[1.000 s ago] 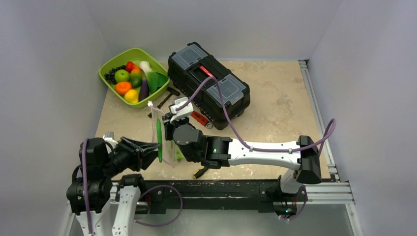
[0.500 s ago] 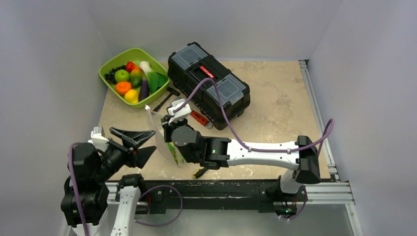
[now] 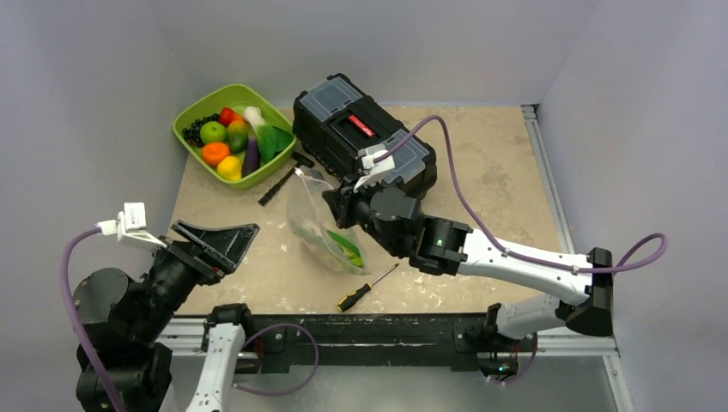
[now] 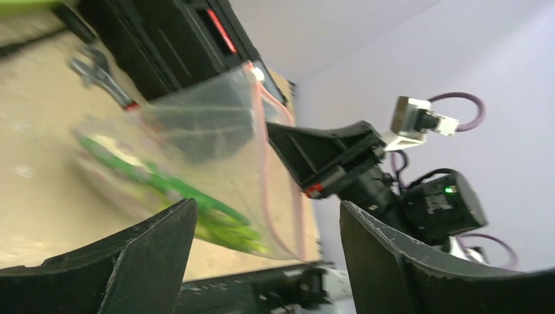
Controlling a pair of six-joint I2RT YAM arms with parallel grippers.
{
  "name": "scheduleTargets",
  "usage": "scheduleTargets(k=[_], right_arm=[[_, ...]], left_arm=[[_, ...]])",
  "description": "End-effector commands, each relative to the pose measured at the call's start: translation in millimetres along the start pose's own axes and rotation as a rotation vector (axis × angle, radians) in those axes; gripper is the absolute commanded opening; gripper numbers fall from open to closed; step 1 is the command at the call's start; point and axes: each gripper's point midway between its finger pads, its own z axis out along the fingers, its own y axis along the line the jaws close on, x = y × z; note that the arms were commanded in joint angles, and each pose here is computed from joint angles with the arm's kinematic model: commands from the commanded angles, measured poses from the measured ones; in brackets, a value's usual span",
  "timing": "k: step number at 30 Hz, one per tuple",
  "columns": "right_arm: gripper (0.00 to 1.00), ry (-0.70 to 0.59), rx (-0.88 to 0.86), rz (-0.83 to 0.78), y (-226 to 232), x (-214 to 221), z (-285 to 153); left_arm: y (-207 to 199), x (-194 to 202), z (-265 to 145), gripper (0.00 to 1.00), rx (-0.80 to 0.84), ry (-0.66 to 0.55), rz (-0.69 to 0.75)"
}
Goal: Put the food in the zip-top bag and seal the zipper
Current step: Pick up the fake vegetable from the bin.
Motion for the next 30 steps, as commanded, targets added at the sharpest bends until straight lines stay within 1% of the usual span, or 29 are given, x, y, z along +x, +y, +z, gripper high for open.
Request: scheduleTargets(k=[1, 4, 9, 13, 15, 17, 19, 22, 26, 27, 30], right_arm=[[0.0, -0.005, -0.087, 0.067, 2.6, -12.2, -16.7], [0.0, -0.012, -0.113, 0.061, 0.6, -15.3, -22.3], [0.0, -0.02, -0.116, 0.031, -3.4, -14.4, -17.3], [0.0, -0.012, -0.124, 0.006, -6.1, -11.8, -7.0], [0.0, -0.01, -0.126, -0.008, -7.6, -8.3, 0.0], [0.0, -0.008, -0.129, -0.013, -8.2, -5.5, 8.0], [0.0, -0.003, -0.136, -0.018, -7.6, -0.8, 16.7], [0.0, 0.033, -0.175, -0.018, -1.2, 10.2, 32.1], [0.0, 0.094, -0.233, -0.005, 12.4, 27.0, 53.8], [0.0, 0.101, -0.255, 0.001, 19.4, 26.0, 56.9], [0.0, 0.123, -0.279, -0.009, 25.7, 30.7, 61.5]], left_arm=[[51.4, -26.7, 9.4, 0.8, -0.225, -0.066, 0.304], [90.6, -41.1, 20.3, 0.81, -0.381, -0.083, 0.372], [143.0, -65.1, 60.5, 0.83, -0.52, -0.114, 0.417], [179.5, -76.7, 107.3, 0.83, -0.588, -0.064, 0.405], [199.0, -85.6, 127.7, 0.83, -0.648, -0.044, 0.388], [212.8, -90.6, 156.8, 0.84, -0.643, 0.006, 0.355], [223.8, -95.3, 187.7, 0.84, -0.595, 0.055, 0.317], [244.5, -106.5, 229.6, 0.83, -0.582, 0.134, 0.265], [274.4, -123.5, 280.1, 0.78, -0.613, 0.235, 0.25], [273.0, -133.2, 291.2, 0.77, -0.599, 0.236, 0.263], [282.4, -142.6, 320.8, 0.75, -0.57, 0.285, 0.288]])
